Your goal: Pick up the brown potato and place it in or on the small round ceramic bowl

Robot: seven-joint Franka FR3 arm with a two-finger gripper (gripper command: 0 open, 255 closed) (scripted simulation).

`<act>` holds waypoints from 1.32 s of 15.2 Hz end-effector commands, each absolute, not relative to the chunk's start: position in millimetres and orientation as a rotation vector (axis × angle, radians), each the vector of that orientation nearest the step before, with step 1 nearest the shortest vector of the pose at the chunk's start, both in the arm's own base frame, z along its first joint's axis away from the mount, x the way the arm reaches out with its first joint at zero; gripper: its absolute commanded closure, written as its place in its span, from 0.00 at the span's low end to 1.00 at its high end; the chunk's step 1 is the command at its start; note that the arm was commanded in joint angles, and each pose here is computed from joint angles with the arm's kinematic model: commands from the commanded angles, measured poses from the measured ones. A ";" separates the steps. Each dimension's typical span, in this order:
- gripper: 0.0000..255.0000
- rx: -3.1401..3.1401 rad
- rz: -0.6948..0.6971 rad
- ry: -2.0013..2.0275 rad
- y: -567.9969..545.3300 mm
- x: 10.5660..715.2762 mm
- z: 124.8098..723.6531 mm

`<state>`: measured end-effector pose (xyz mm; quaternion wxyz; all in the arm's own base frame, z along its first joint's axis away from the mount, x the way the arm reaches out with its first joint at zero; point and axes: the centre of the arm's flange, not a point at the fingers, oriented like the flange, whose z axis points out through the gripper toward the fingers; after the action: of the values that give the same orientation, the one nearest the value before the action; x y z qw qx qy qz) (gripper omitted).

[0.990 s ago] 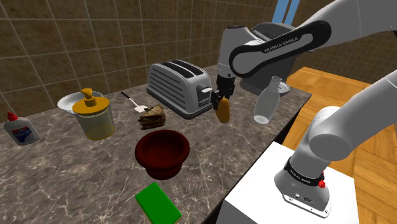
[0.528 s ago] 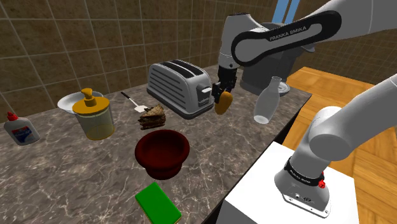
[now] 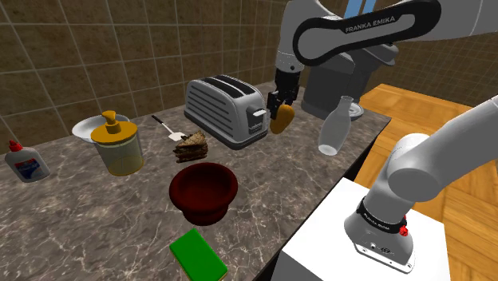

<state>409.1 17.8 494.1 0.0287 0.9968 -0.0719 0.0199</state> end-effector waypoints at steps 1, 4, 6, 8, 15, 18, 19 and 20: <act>1.00 3.076 0.061 -0.222 17.3 408.8 502.4; 1.00 3.076 0.061 -0.222 56.3 415.2 503.1; 1.00 3.076 0.061 -0.222 82.4 419.5 503.6; 1.00 3.076 0.061 -0.222 108.4 423.7 504.1; 1.00 3.076 0.061 -0.222 199.6 438.6 505.8; 1.00 3.076 0.061 -0.222 238.6 445.0 506.5; 1.00 3.076 0.061 -0.222 251.7 447.1 506.7; 1.00 3.076 0.061 -0.222 264.7 449.2 507.0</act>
<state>446.9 248.2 506.4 0.0294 0.9968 -0.0711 0.0198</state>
